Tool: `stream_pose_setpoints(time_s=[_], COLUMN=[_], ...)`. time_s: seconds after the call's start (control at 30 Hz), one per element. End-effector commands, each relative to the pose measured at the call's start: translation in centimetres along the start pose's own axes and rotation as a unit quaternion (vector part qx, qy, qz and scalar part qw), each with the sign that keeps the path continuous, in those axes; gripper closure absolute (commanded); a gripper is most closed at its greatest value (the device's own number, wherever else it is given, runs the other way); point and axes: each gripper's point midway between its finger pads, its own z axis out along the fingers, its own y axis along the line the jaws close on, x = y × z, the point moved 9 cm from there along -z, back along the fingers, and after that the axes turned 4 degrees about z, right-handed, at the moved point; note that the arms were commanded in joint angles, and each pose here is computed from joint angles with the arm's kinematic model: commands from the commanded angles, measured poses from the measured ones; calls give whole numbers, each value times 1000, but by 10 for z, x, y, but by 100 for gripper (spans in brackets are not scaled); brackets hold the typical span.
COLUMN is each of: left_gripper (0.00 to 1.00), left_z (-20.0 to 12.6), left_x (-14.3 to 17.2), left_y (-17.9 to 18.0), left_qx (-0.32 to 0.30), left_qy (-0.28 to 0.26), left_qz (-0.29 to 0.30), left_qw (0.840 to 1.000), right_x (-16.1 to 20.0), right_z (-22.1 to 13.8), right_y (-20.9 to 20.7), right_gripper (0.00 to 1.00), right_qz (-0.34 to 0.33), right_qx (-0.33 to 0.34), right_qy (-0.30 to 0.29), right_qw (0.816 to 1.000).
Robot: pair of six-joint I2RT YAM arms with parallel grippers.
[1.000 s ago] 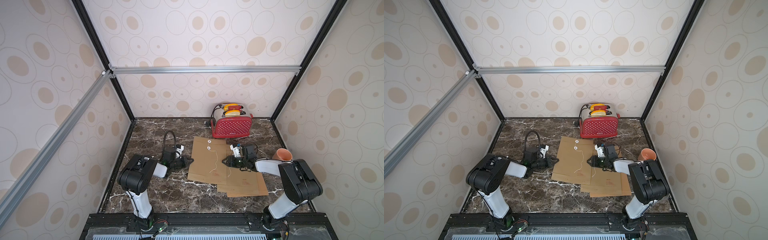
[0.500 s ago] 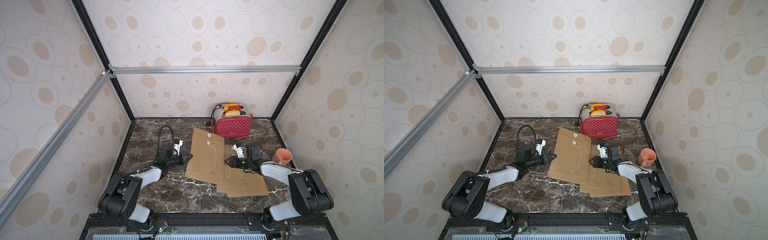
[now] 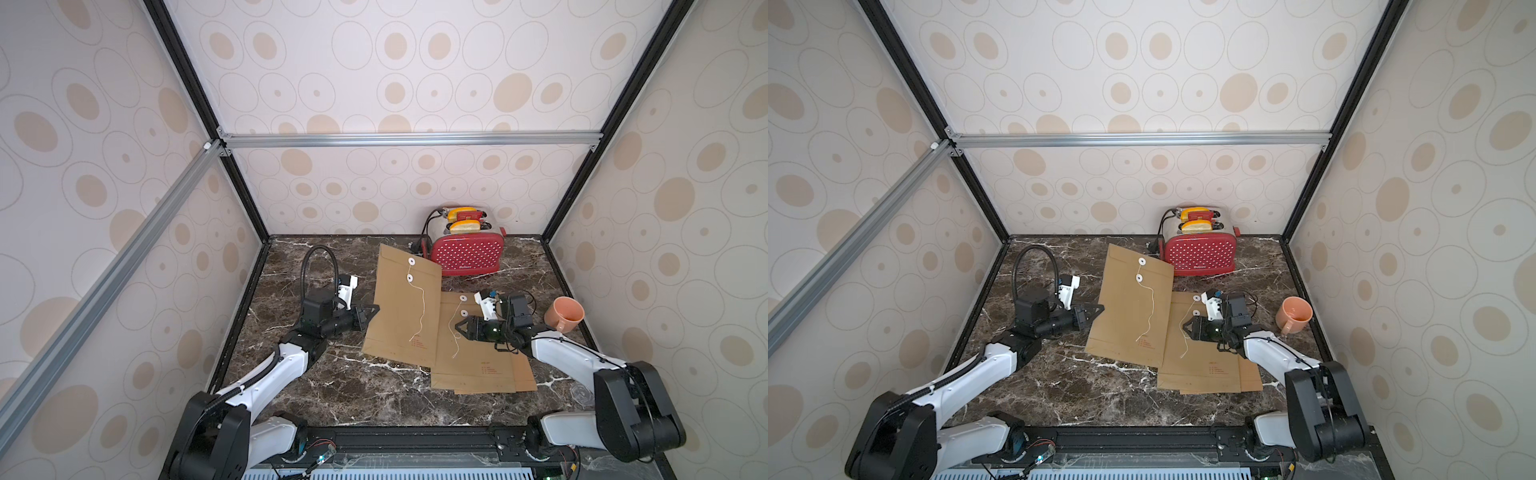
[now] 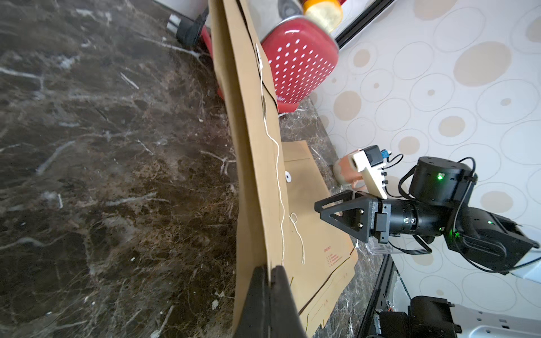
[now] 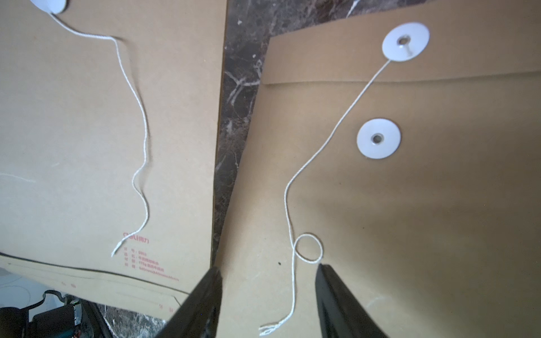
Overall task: Close the mouth of the file bag
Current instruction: Pick up the file bag from the center of the board.
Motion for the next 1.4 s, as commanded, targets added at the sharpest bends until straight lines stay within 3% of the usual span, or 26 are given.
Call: stream_pose_setpoints(time_s=[0.0,0.27,0.37,0.63,0.8,0.87,1.07,1.2,1.37], left_gripper=[100,100,100,100,100,100,100,100,100], left_z=[-11,-36,-39,-59,-74,-75,-78,-86,-85], left_x=[-6,-19,-28,-59,-81,-83,-91,-103,-109], left_y=[-14,-38,-47,-80,-113,-116,-128,-143,-147], left_qx=[16,46,65,74,164,173,214,240,272], left_qy=[-16,-73,-77,-84,-130,-139,-135,-147,-157], left_qz=[37,73,77,128,202,226,234,249,247], left_qw=[999,994,992,985,957,949,939,927,917], right_x=[1,-7,-15,-49,-82,-94,-113,-122,-136], right_z=[-12,-49,-65,-117,-141,-151,-173,-181,-183], right_y=[2,24,33,27,58,71,92,99,105], right_gripper=[41,19,16,15,18,19,20,20,22], right_qz=[0,-40,-58,-51,-118,-143,-176,-195,-202], right_qx=[9,-27,-33,-101,-177,-211,-263,-259,-279], right_qy=[-9,-73,-89,-188,-198,-211,-289,-317,-310], right_qw=[1000,996,994,976,957,944,903,891,886])
